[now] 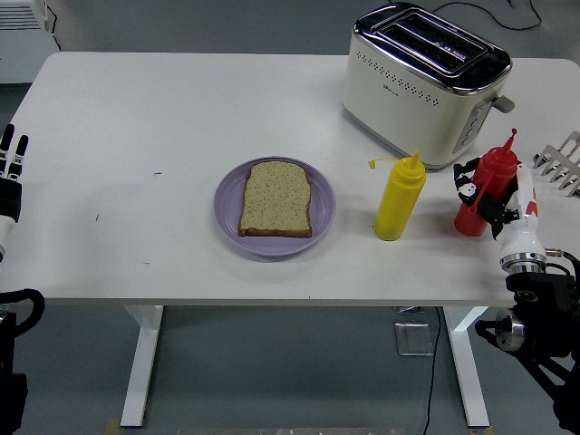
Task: Pick up the cup,pour liquid into bread,place the cup on the desk
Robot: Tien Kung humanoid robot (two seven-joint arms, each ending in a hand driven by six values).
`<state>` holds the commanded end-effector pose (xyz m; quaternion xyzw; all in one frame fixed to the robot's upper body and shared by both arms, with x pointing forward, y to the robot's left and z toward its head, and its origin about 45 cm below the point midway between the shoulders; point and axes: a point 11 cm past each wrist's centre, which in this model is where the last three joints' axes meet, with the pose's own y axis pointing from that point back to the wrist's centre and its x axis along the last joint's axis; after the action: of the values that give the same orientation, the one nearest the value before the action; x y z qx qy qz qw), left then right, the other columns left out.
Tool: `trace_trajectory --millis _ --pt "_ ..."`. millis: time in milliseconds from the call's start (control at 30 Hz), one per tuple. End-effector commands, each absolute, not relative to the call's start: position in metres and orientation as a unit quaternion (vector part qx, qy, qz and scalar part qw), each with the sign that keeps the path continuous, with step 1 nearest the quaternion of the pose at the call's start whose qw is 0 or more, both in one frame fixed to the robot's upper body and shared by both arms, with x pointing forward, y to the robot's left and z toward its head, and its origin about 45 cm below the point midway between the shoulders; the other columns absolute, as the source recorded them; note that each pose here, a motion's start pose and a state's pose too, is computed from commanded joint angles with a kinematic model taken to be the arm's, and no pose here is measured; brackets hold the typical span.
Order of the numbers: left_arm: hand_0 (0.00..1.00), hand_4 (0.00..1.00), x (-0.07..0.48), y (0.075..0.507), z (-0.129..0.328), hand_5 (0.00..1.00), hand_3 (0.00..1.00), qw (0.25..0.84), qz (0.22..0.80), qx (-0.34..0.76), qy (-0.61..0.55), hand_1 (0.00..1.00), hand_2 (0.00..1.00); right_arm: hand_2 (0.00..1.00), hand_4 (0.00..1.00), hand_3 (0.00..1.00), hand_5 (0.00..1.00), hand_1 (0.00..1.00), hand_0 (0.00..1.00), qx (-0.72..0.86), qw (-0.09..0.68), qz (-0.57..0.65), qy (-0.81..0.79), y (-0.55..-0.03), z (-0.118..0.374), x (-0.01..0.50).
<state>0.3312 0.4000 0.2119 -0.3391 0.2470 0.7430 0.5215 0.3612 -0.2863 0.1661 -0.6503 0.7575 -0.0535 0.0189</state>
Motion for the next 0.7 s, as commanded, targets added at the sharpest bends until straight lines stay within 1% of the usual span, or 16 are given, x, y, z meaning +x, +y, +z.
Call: trace_trajectory --millis 700 --pt "0.789 0.509 0.3316 0.4018 0.2138 0.998 0.700 0.519 0.743 -0.343 0.245 0.739 0.741 0.287 0.497 0.333 0.002 0.162 0.137 -0.646 0.008 -0.062 0.761 -0.2870 0.1609 0.3683"
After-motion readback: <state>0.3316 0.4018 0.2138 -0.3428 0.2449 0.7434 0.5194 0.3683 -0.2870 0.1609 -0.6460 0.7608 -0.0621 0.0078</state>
